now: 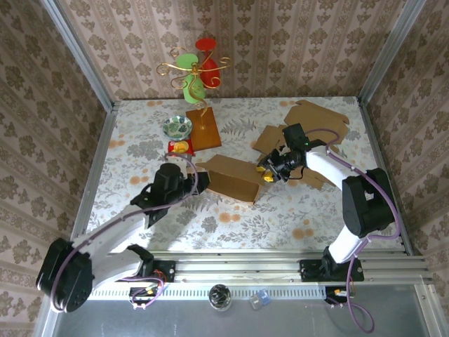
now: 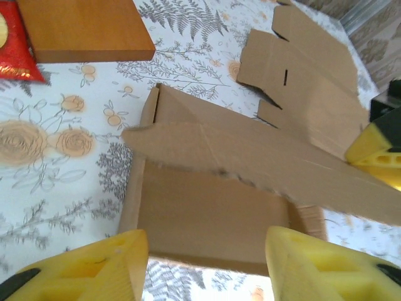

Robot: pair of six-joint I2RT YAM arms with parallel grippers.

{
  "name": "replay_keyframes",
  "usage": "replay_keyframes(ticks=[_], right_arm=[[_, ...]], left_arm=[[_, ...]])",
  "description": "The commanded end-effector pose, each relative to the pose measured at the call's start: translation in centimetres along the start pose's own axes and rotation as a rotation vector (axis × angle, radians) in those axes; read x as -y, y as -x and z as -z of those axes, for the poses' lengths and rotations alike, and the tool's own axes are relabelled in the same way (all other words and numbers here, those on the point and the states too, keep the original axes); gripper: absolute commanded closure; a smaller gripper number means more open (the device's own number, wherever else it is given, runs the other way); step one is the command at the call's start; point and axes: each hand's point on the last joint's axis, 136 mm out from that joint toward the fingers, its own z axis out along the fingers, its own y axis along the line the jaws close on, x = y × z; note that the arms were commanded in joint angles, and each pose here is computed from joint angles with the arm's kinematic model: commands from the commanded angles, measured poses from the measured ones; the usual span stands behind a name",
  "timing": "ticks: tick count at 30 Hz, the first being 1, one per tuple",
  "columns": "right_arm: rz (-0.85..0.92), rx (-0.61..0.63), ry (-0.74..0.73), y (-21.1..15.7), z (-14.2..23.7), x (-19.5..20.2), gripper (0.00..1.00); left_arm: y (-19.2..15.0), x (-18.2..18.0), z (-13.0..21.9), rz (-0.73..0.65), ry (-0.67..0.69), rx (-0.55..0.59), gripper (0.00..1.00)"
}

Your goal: Fold the paper box

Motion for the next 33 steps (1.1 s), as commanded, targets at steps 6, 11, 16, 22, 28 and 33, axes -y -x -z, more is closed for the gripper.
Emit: replay_keyframes(ticks=[6, 11, 16, 22, 28, 33], right_arm=[[0.001, -0.015, -0.079, -0.5, -0.4, 1.9, 0.65], [0.011, -0.01, -0.082, -0.3, -0.3, 1.8, 0.65], [0.02, -0.012, -0.086, -0.1, -0.5, 1.6, 0.65], [0.031, -0.013, -0.085, 0.3, -0.7, 1.3, 0.65], [0.034, -0.013, -0.083, 0.5, -0.8, 1.0, 0.64], [0.038, -0.011, -0.087, 0.6, -0.9, 1.0, 0.64]], left_arm=[[2.2, 0.3, 6.5, 0.253, 0.101, -0.055, 0.49], [5.1, -1.3, 5.3, 0.317, 0.136, -0.184, 0.48], [8.5, -1.5, 1.1, 0.16, 0.128, -0.283, 0.46], [9.7, -1.7, -4.6, 0.016, 0.096, -0.41, 0.44], [7.4, -1.9, -8.0, -0.036, 0.085, -0.481, 0.43], [4.5, -2.9, -9.5, -0.061, 0.114, -0.525, 0.44]])
